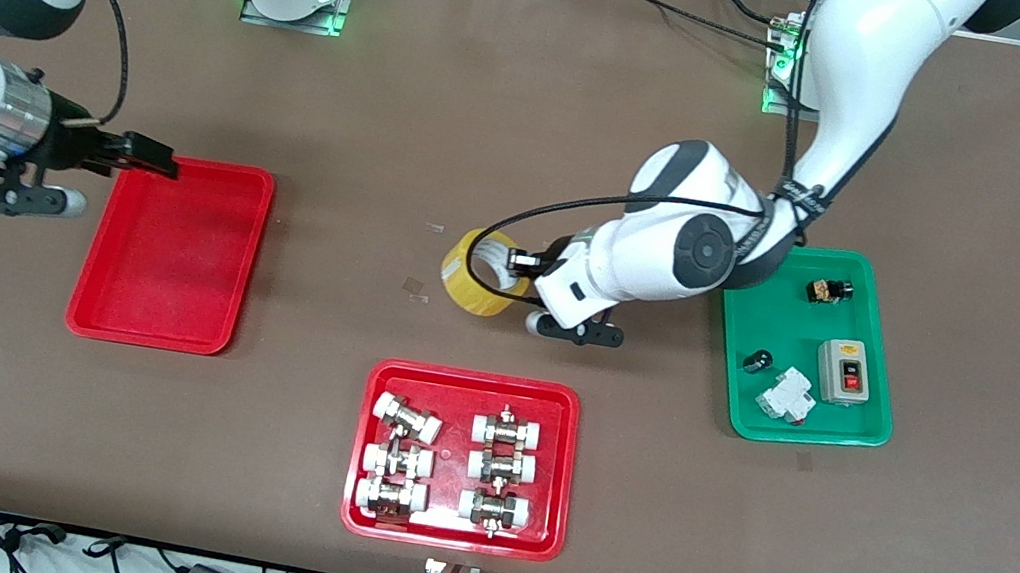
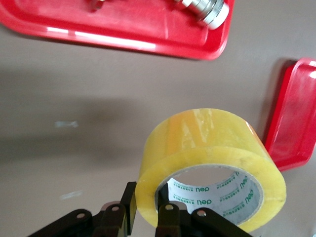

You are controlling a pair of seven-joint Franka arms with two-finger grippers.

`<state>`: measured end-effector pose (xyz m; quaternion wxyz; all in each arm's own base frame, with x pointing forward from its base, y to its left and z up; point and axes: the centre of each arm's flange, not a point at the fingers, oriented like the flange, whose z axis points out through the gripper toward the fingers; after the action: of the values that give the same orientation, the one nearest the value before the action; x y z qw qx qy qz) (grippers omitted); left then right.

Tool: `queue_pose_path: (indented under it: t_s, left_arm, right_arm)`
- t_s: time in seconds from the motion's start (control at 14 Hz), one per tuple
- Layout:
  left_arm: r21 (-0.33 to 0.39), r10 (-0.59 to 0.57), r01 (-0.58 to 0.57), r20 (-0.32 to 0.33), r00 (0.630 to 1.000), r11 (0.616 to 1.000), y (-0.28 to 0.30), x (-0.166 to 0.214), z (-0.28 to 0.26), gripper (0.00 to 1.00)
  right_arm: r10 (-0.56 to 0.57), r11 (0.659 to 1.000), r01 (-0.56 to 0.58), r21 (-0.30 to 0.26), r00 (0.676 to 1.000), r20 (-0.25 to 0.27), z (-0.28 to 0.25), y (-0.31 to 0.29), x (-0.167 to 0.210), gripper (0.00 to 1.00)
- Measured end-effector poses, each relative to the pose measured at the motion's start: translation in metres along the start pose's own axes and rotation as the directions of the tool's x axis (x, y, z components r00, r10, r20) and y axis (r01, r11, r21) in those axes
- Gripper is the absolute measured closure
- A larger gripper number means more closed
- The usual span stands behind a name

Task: Left arm passes tape to right arm into tray
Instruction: 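Lift the tape with the left gripper while the right gripper reaches over, then hold the tape with the left gripper while the right gripper grasps it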

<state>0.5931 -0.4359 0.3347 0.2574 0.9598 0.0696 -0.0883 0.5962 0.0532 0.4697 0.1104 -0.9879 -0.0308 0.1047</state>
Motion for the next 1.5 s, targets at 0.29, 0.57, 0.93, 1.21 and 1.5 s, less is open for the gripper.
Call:
queue_pose_path:
  t_s: [0.29,0.57,0.93,1.21,1.5]
  left_arm:
    - [-0.095,-0.223,0.216,-0.068,0.972,0.972,0.038,-0.026,0.045,0.79]
    - [-0.11,-0.311,0.303,-0.061,0.948,0.947,0.047,-0.035,0.056,0.79]
    - [-0.156,-0.324,0.311,-0.064,0.944,0.938,0.056,-0.017,0.054,0.79]
    - [-0.159,-0.359,0.349,-0.035,0.933,0.923,0.065,-0.022,0.08,0.79]
    - [-0.179,-0.392,0.381,-0.03,0.919,0.907,0.068,-0.015,0.081,0.79]
  right_arm:
    - [-0.077,0.974,0.069,0.215,0.997,0.027,0.035,-0.03,0.018,0.0]
    - [-0.232,0.9,0.227,0.371,0.972,-0.033,0.07,-0.057,0.037,0.0]
    - [-0.412,0.735,0.439,0.517,0.894,-0.174,0.123,-0.059,0.076,0.0]
    - [-0.433,0.648,0.491,0.583,0.867,-0.248,0.152,-0.064,0.096,0.0]
    - [-0.481,0.602,0.563,0.566,0.822,-0.306,0.156,-0.075,0.111,0.0]
